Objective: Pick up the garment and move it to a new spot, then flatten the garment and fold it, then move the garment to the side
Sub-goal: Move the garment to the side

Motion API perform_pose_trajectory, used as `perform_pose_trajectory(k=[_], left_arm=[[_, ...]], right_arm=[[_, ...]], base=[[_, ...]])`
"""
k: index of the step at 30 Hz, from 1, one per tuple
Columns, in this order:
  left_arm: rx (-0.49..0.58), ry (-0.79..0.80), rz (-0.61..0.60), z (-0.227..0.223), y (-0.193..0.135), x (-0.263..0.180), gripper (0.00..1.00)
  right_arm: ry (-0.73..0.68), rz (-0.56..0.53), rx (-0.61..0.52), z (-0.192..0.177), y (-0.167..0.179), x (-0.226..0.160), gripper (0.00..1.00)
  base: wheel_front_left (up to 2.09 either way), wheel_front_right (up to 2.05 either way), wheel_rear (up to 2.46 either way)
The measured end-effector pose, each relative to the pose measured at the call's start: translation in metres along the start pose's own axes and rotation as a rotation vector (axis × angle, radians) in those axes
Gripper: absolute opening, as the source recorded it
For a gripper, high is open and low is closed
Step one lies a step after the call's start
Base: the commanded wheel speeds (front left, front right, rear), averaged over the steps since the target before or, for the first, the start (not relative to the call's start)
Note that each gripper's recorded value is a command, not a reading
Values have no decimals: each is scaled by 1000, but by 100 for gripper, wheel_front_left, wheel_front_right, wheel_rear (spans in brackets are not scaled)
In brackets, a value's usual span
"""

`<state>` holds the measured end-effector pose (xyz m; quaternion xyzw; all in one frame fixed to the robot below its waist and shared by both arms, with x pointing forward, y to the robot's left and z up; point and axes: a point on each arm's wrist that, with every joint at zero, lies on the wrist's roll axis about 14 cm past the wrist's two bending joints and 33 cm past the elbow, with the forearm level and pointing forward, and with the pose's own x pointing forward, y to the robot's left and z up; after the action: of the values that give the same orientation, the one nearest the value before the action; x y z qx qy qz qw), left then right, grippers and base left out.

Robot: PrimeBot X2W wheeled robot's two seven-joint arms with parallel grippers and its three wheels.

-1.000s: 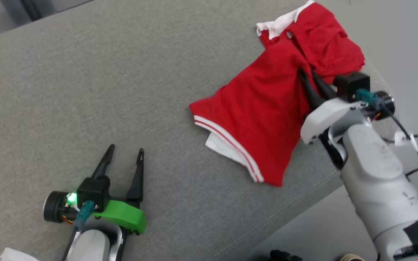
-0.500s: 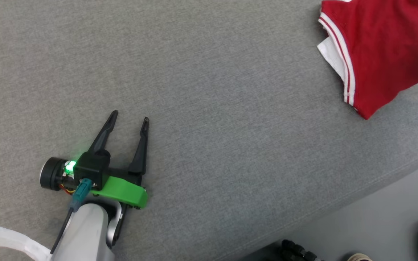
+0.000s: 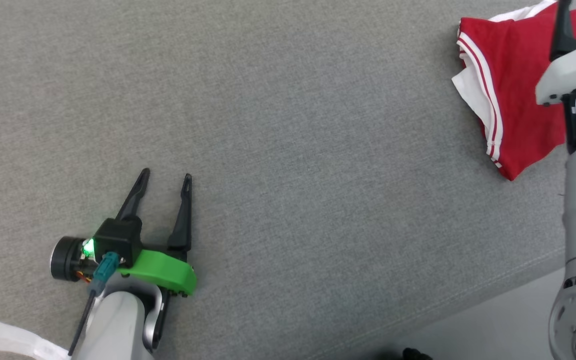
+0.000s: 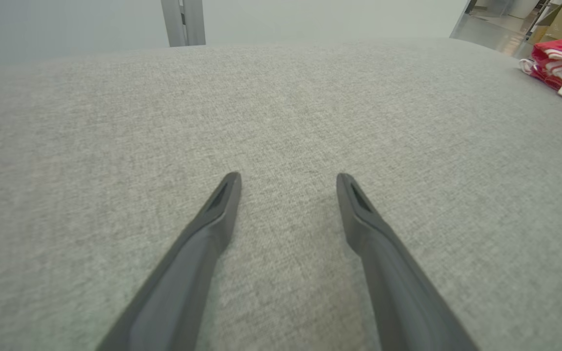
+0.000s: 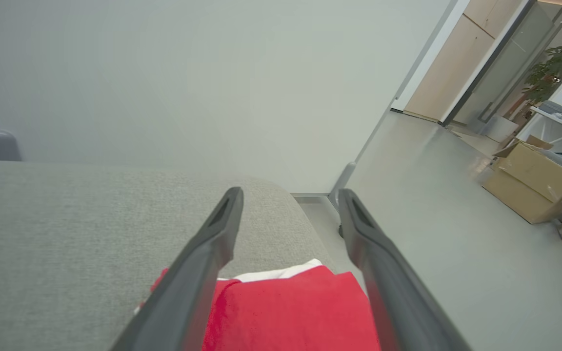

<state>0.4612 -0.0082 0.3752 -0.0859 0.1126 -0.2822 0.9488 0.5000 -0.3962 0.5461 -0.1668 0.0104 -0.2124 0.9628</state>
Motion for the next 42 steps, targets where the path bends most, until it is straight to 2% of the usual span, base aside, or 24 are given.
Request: perform_pose_trajectory(k=[4,7,12,17,23,27,42], left_arm=[[17,-12,66,10,14,-14,100],[27,-27,130,19,29,-27,100],[37,-52,233,33,49,-56,100],[48,-75,305,45,62,-84,100],[51,-104,386,55,74,-120,100],[43,-125,415,60,74,-139,100],[20,-177,475,65,66,-189,100]], right_arm=[[-112,66,109,33,33,-11,100],[-138,116,179,37,53,-27,100],[-108,226,271,24,93,-62,100],[-48,299,337,5,117,-96,100],[-9,346,399,-4,131,-128,100],[-8,335,450,-4,125,-142,100],[-1,424,475,-2,142,-185,100]], base=[[0,0,0],[0,0,0],[0,0,0],[0,0,0],[0,0,0],[0,0,0],[0,0,0]])
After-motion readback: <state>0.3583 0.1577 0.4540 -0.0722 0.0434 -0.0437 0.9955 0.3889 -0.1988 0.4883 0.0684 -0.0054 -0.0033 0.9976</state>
